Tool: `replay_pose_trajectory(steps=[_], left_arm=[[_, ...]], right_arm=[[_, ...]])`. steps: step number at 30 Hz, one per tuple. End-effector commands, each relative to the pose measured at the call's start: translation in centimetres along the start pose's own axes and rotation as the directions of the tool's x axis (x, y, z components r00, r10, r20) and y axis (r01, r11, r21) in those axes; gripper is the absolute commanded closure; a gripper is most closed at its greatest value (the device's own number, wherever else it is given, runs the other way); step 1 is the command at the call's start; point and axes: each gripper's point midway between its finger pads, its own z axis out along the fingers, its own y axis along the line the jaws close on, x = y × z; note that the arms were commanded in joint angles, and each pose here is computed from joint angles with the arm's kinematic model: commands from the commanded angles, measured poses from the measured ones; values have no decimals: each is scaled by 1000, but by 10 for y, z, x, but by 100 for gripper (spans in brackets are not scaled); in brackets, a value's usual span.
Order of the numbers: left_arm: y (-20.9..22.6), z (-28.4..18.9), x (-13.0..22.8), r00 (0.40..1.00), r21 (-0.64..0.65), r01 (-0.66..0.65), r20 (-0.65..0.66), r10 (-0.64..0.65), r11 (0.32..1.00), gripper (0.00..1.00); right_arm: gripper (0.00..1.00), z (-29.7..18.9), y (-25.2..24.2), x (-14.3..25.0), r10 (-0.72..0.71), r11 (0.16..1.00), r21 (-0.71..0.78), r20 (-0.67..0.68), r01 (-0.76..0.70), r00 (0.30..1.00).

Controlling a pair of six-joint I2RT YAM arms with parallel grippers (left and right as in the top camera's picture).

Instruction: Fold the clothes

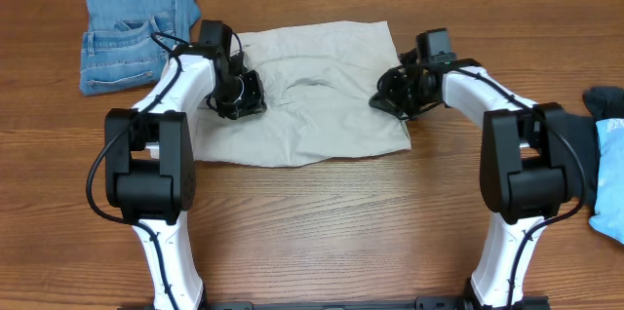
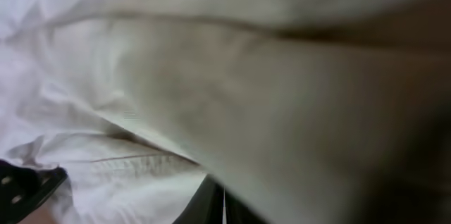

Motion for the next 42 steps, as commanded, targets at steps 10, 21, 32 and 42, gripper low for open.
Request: replay_pose_trajectory(steps=[10,21,32,42], left_arm=[[62,-3,19,996,-199,-12,-90,-7,980,96],[-63,-174,20,882,-171,-274,348,318,946,14],[-54,-161,38,933,-138,-227,255,256,964,0],[-53,-160,39,934,-142,-226,249,255,964,0]], right_arm=[[96,-38,-92,-27,149,938,293,134,-183,980],[36,-153,14,-6,-14,992,126,272,-21,962],[17,-72,-1,-27,-11,994,105,188,-9,982],[41,-36,-1,-35,65,998,0,139,-65,988]])
